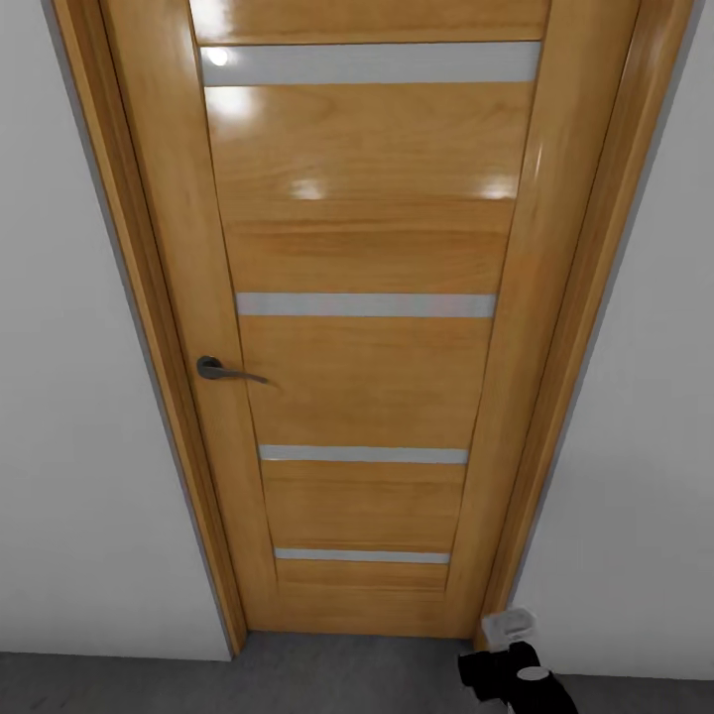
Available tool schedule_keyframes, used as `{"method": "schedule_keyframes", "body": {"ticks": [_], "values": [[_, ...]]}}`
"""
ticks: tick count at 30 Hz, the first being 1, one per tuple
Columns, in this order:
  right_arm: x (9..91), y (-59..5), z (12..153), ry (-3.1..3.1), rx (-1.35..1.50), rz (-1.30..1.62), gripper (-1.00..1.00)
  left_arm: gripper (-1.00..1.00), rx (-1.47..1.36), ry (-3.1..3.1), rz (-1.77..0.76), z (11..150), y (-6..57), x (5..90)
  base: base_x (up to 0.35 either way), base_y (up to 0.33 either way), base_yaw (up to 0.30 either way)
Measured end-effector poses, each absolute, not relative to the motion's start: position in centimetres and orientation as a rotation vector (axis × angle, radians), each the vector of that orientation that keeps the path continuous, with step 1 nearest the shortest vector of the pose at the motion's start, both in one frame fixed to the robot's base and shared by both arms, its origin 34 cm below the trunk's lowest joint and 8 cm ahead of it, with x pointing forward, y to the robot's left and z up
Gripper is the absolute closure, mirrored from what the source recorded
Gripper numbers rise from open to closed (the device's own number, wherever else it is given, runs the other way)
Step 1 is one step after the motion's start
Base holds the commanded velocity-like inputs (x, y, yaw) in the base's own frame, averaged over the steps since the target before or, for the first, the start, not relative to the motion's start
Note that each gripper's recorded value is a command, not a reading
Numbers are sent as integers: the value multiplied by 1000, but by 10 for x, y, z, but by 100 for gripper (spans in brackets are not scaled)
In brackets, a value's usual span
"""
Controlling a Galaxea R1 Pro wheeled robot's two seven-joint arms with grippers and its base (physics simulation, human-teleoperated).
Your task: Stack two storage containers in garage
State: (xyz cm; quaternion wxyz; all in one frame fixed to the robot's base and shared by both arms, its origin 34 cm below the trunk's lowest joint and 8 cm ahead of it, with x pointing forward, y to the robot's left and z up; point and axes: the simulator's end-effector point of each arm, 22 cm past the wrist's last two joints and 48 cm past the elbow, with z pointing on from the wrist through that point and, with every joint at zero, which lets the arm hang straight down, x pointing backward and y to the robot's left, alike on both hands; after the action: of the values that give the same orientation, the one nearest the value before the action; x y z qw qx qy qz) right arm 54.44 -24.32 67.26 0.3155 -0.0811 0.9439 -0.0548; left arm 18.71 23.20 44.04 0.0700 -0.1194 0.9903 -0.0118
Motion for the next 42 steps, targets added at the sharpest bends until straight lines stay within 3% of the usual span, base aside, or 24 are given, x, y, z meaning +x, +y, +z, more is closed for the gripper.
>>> {"method": "schedule_keyframes", "body": {"ticks": [6, 16, 28, 42], "values": [[647, -163, 791, 2402, -318, -72, -100, -100, -362, 2980, -36, 440, 232, 187, 0, 0, 0], [703, -113, 891, 2271, -326, -13, -100, -100, -350, 2983, -39, 440, 231, 186, 0, 0, 0], [705, -63, 960, 2074, -477, -44, -100, -100, -354, 2982, -39, 440, 231, 186, 0, 0, 0], [706, -53, 971, 2016, -500, -60, -100, -100, -354, 2978, -36, 440, 232, 188, 0, 0, 0]]}}
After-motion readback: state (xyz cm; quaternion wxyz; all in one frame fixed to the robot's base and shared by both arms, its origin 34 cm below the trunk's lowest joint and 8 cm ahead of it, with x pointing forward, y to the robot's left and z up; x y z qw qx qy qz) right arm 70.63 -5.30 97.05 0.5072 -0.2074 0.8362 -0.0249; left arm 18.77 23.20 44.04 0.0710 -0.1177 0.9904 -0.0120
